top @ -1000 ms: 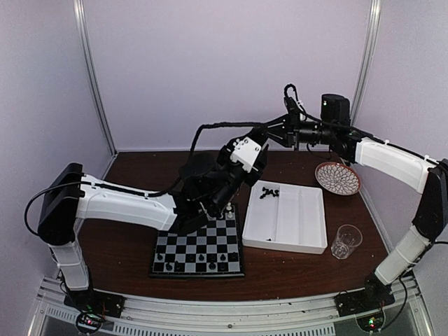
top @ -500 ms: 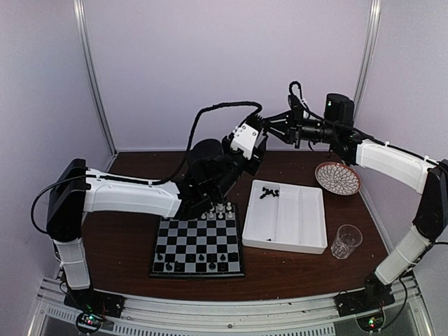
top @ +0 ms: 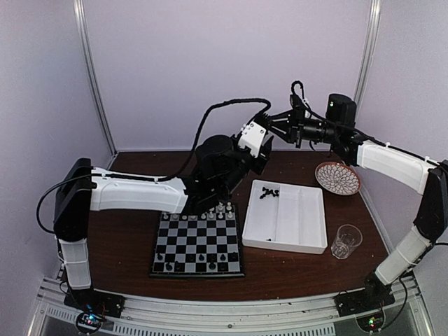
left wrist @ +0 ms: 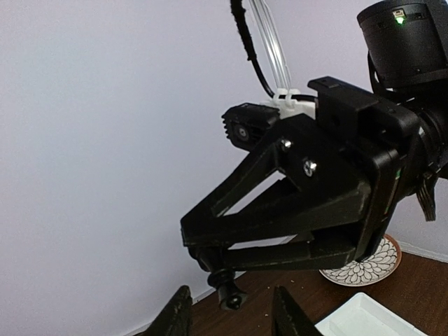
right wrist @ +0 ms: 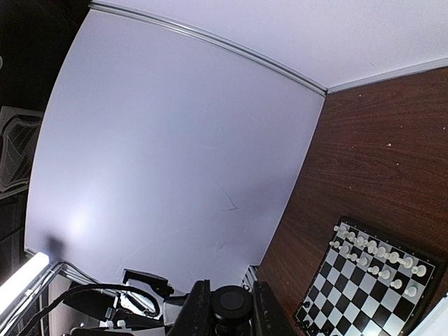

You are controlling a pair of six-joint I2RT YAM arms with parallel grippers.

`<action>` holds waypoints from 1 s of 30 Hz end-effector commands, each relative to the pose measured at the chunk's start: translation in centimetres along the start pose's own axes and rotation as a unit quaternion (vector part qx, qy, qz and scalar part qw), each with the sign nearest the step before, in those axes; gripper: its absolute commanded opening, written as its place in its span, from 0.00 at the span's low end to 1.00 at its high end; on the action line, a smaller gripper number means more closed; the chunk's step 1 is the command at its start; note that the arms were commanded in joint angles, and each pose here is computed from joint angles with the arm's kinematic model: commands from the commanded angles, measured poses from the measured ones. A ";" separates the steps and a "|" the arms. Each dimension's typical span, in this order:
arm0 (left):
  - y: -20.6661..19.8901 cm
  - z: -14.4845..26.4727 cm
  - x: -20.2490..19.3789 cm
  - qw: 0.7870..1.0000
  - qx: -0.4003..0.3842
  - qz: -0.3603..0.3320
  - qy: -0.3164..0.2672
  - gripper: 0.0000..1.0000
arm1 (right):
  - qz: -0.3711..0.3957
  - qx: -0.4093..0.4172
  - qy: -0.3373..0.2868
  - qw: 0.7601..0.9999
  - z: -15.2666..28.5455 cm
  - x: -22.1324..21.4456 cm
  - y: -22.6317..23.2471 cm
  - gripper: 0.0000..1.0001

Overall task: Set up the chess pieces on the board
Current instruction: Pass from the right arm to the left

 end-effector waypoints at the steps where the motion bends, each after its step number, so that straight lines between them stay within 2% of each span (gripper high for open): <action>1: 0.3 -0.7 0.6 1.000 0.009 0.012 -0.011 0.38 | 0.021 0.020 -0.007 1.000 1.0 -0.1 1.8 0.05; 30: 0.7 -1.4 1.1 0.999 0.024 0.017 -0.018 0.28 | 0.016 0.015 -0.009 1.000 1.0 -0.2 1.2 0.05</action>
Point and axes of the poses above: each gripper's point midway between its finger pads, its own z axis back along the fingers, its own y axis along the line the jaws close on, x = y × z, the point moved 4 cm from there along z, back along the fingers, and after that the axes turned 11 degrees about -z, right-handed, at the moved point
